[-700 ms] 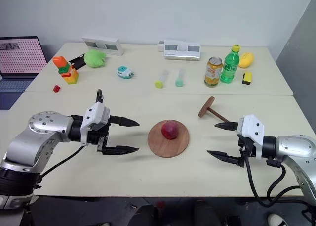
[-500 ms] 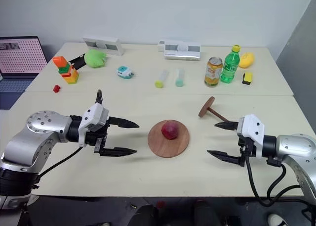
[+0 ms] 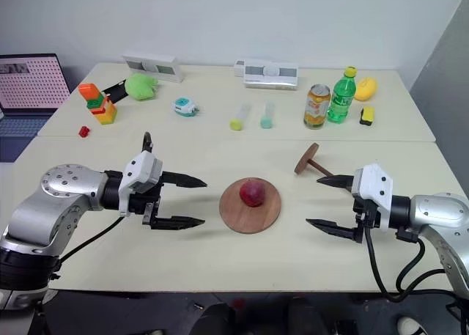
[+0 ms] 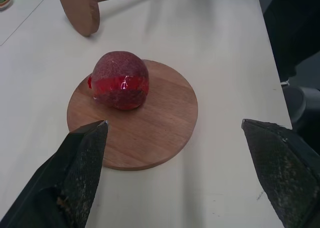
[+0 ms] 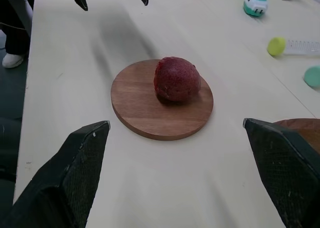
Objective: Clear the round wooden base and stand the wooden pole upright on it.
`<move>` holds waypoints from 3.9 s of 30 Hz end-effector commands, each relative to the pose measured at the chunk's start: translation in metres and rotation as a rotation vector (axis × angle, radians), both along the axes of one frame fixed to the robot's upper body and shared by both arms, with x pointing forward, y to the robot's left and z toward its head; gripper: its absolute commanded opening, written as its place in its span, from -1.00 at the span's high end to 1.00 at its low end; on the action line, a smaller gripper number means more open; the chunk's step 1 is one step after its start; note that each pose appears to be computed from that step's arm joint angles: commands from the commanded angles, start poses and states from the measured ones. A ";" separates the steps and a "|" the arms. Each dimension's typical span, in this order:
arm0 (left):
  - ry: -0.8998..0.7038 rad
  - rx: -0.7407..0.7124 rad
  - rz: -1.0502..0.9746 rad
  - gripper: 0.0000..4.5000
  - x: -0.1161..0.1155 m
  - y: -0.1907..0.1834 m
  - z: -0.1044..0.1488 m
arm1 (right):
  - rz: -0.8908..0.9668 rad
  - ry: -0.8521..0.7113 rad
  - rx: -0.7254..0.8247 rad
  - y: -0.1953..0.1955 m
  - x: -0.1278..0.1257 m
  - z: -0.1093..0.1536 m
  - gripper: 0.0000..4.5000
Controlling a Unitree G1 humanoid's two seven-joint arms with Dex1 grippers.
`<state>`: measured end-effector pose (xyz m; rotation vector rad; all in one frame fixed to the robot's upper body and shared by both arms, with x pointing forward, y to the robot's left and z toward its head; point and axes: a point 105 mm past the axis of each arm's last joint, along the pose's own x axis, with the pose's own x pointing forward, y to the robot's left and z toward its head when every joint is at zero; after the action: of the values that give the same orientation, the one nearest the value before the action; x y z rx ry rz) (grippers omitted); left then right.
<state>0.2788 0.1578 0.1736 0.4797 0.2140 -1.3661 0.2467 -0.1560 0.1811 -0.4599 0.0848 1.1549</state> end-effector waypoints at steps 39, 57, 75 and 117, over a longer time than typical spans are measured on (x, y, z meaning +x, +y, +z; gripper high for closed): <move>-0.145 0.130 -0.249 -0.40 0.080 -0.098 -0.043 | -0.005 -0.016 0.052 0.033 -0.005 0.022 -1.00; -0.204 -0.153 0.731 -0.18 0.152 0.024 0.019 | -0.033 -0.004 0.173 0.051 0.001 0.020 -1.00; -0.094 -0.242 1.294 -0.81 0.190 0.075 -0.013 | -0.100 -0.074 0.195 0.066 0.030 0.023 -1.00; -0.103 0.076 -0.226 -0.97 0.010 0.000 0.017 | -0.573 0.326 -0.359 -0.025 0.100 0.004 -1.00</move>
<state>0.2903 0.1617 0.1860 0.6131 0.1627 -1.5246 0.3372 -0.1669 0.1908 -0.4836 0.6086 0.7272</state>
